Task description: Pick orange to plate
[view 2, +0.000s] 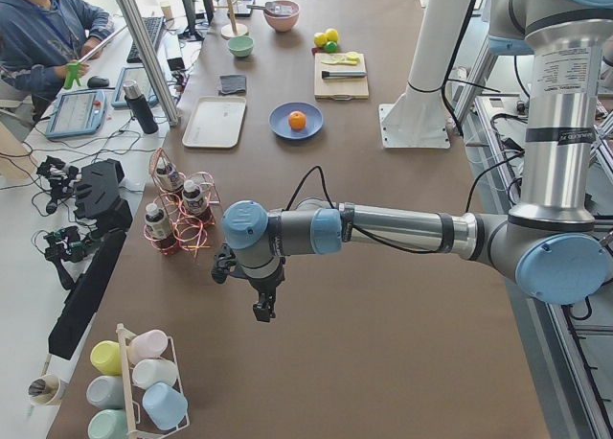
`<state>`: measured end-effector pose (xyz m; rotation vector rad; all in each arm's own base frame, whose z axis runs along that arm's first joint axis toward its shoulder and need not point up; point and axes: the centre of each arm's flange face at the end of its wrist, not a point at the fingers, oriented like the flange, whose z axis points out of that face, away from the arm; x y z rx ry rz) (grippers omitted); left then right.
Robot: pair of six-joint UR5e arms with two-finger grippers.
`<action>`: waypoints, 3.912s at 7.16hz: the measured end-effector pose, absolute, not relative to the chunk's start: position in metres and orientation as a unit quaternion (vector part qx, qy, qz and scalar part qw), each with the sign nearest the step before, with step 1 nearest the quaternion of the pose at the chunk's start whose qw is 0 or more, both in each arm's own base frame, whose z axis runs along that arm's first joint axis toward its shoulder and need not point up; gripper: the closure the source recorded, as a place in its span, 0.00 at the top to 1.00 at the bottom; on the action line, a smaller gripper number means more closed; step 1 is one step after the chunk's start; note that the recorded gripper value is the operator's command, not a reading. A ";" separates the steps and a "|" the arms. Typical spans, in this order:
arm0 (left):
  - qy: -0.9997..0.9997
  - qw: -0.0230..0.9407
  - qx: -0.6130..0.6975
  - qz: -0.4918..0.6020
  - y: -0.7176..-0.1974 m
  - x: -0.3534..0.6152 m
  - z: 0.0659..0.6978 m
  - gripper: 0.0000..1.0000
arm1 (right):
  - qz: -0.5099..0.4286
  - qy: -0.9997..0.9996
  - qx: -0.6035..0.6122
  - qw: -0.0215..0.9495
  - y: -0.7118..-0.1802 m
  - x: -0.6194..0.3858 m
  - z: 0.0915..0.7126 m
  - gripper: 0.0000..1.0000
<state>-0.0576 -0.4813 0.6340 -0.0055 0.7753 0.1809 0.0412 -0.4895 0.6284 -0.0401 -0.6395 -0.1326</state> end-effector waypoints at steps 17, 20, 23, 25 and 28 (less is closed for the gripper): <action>0.378 0.922 0.005 0.084 -0.474 -0.061 0.629 0.98 | -0.020 -0.341 -0.032 0.939 -0.421 0.081 0.680 1.00; 0.378 0.922 0.004 0.083 -0.473 -0.062 0.630 0.98 | -0.021 -0.343 -0.027 0.939 -0.415 0.081 0.674 1.00; 0.378 0.922 0.004 0.083 -0.473 -0.062 0.630 0.98 | -0.021 -0.343 -0.027 0.939 -0.414 0.081 0.673 1.00; 0.378 0.922 0.004 0.083 -0.473 -0.062 0.630 0.98 | -0.021 -0.343 -0.027 0.939 -0.414 0.081 0.673 1.00; 0.378 0.922 0.004 0.082 -0.473 -0.062 0.631 0.98 | -0.021 -0.348 -0.027 0.937 -0.414 0.080 0.673 1.00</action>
